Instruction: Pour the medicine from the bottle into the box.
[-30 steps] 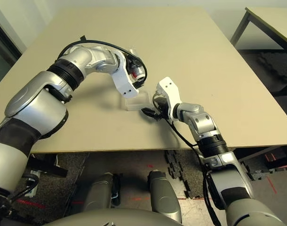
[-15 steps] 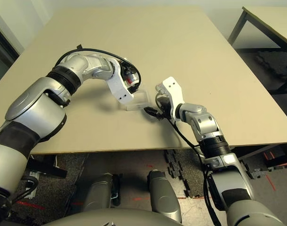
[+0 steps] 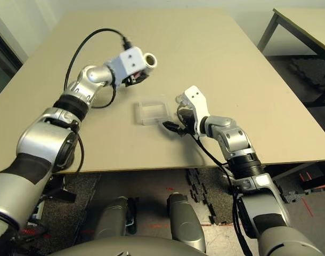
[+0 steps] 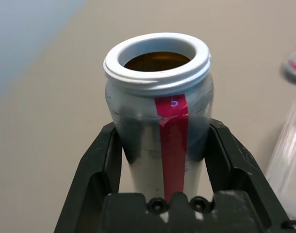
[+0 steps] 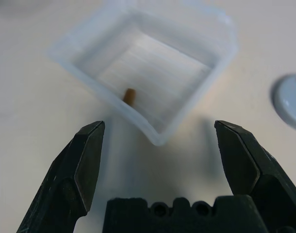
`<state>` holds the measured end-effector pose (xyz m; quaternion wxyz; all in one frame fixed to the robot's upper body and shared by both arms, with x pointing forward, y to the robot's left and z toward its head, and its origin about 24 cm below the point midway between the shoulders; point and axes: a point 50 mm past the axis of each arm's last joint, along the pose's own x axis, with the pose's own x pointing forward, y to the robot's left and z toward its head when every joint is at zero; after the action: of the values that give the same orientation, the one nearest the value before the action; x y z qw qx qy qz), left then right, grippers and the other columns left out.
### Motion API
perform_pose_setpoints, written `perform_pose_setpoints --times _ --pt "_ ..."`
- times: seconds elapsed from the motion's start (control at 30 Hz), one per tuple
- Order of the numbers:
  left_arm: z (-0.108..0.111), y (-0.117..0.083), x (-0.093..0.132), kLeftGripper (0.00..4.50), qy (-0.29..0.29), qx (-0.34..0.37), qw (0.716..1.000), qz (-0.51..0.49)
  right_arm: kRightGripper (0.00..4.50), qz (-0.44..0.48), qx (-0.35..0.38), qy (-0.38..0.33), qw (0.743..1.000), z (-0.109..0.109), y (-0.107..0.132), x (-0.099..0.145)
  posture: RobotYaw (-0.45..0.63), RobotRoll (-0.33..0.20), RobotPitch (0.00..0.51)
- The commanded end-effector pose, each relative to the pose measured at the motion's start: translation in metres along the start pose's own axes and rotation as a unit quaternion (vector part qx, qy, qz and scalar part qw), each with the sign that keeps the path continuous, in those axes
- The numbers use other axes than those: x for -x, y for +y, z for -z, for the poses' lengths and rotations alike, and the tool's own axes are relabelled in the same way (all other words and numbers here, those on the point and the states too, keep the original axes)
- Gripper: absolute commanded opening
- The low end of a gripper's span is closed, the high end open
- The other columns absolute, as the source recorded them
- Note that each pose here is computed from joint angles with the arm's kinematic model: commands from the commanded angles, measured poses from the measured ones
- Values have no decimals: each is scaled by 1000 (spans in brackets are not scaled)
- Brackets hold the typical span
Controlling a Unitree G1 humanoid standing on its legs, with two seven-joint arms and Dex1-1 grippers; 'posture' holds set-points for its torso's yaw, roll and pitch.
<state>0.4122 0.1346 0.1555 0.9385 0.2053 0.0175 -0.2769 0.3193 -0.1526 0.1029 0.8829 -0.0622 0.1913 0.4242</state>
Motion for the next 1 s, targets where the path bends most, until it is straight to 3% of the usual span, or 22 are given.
perform_pose_setpoints --times 0.03,0.33,0.53,1.0 --pt "16 9 9 2667 -9 94 992 -79 4500 -18 -3 -11 1000 -6 2 12 -100 0 100" --pt "56 -3 22 2667 9 208 963 -173 4500 -17 -11 -13 1000 -9 -2 22 -101 0 105" --pt "70 -12 26 2666 26 206 962 -179 4500 -15 -29 -35 999 -17 -4 26 -109 0 104" --pt "79 -15 28 2666 45 158 973 -163 4500 26 -44 -77 996 -26 -13 27 -120 0 99"
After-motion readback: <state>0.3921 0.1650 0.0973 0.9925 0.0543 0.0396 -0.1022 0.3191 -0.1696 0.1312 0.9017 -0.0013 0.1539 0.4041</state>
